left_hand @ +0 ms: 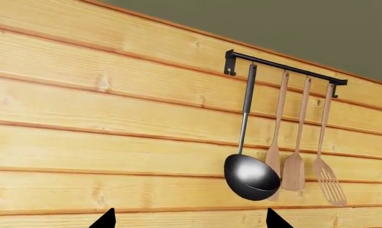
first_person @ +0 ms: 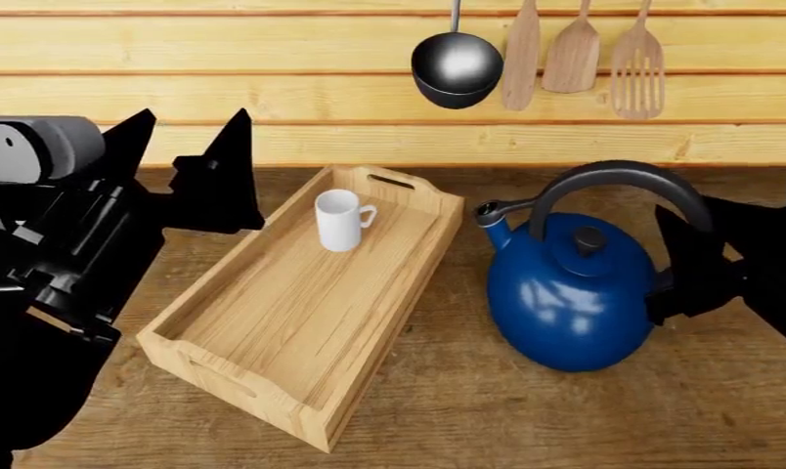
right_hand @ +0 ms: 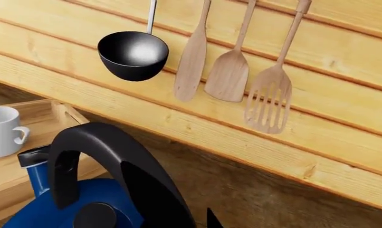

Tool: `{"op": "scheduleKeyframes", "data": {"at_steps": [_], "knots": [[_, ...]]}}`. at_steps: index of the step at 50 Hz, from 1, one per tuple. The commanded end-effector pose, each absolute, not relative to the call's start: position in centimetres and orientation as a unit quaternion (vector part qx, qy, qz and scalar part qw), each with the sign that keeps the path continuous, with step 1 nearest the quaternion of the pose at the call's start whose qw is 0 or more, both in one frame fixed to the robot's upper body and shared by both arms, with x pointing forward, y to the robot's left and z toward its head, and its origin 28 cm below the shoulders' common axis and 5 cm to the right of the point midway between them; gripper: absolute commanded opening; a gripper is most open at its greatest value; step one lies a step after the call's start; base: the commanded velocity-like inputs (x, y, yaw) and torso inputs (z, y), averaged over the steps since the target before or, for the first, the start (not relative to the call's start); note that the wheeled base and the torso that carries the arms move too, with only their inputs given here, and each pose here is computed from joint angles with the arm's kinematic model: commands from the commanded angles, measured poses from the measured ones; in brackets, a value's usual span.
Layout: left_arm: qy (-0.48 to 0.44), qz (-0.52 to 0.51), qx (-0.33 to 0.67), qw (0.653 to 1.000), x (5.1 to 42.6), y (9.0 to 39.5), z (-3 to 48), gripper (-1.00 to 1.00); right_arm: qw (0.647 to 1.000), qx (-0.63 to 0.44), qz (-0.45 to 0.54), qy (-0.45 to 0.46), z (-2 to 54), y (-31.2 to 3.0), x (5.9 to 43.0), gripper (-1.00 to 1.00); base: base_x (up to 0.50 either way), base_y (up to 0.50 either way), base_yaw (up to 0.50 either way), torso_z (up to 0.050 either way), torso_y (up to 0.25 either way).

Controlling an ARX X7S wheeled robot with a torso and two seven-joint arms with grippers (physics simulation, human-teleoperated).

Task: Pick the kettle from the counter and place it on the tray. Then pick the mug from the cabinet and place it on the tray. Then close the cabinet doors.

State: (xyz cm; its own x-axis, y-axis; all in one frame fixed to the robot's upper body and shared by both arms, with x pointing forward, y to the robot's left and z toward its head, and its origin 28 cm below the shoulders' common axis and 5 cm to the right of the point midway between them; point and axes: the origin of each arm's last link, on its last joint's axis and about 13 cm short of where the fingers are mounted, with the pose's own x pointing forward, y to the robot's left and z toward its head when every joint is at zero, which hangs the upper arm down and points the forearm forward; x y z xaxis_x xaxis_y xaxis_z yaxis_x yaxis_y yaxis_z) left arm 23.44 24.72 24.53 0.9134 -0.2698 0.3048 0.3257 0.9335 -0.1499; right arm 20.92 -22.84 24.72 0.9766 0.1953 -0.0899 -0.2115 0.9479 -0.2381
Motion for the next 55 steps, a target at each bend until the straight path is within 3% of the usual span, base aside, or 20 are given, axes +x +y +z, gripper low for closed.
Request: {"op": "scheduleKeyframes", "data": {"at_steps": [1, 30, 55], "knots": [[-0.102, -0.154, -0.102, 0.977, 23.3, 24.6, 22.7, 1.00, 0.985, -0.125, 0.115, 0.007, 25.6, -22.7, 20.3, -1.00, 0.00, 0.00, 0.00, 0.000, 0.000], [-0.112, -0.141, -0.109, 0.978, 23.0, 25.1, 23.1, 1.00, 0.961, -0.191, 0.166, -0.110, 32.4, -19.9, 14.5, -1.00, 0.00, 0.00, 0.00, 0.000, 0.000], [-0.161, -0.048, -0.122, 0.978, 22.0, 28.1, 24.7, 1.00, 0.955, -0.204, 0.154, -0.154, 37.2, -12.9, 18.3, -1.00, 0.00, 0.00, 0.00, 0.000, 0.000]]}}
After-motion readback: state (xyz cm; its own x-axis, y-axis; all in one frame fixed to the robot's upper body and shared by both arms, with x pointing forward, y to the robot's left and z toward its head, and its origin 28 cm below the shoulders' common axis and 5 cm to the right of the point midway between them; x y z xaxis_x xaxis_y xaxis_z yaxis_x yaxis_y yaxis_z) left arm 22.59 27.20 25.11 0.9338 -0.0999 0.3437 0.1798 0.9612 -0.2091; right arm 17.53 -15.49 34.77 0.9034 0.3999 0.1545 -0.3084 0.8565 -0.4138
